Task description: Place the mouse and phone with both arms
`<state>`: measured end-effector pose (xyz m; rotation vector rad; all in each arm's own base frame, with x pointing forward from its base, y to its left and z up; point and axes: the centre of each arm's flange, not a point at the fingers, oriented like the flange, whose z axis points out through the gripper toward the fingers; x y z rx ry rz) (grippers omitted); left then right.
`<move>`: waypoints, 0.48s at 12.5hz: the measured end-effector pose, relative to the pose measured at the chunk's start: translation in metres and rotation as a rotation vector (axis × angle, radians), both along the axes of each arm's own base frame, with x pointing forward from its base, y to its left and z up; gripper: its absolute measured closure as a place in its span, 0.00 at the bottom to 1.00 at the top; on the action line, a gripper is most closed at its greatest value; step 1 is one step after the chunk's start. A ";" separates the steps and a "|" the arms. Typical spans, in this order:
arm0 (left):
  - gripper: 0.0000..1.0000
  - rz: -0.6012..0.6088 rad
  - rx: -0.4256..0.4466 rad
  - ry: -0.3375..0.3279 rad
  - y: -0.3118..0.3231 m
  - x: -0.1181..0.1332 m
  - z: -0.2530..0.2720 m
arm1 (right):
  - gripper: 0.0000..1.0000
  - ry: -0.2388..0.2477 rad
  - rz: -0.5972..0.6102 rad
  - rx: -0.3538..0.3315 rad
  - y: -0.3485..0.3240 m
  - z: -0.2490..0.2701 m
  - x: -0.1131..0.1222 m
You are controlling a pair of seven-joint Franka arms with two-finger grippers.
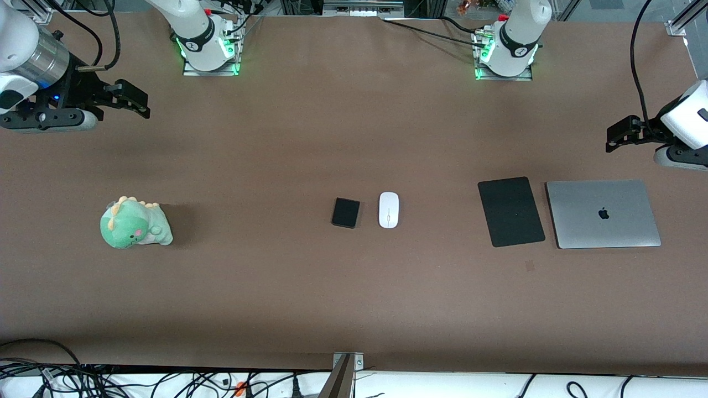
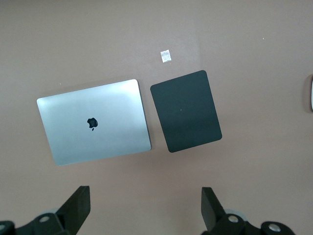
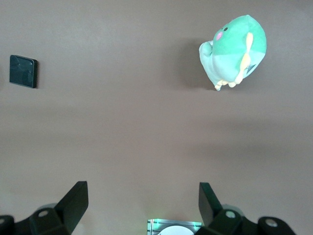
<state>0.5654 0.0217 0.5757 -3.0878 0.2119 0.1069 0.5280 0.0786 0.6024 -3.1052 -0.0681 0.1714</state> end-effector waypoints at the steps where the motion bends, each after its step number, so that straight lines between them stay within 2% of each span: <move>1: 0.00 0.000 0.000 0.001 0.000 0.000 0.000 | 0.00 0.000 0.001 -0.001 -0.001 0.000 0.000; 6: 0.00 0.000 0.000 0.005 0.000 0.001 0.002 | 0.00 -0.011 0.007 -0.009 -0.007 -0.001 0.003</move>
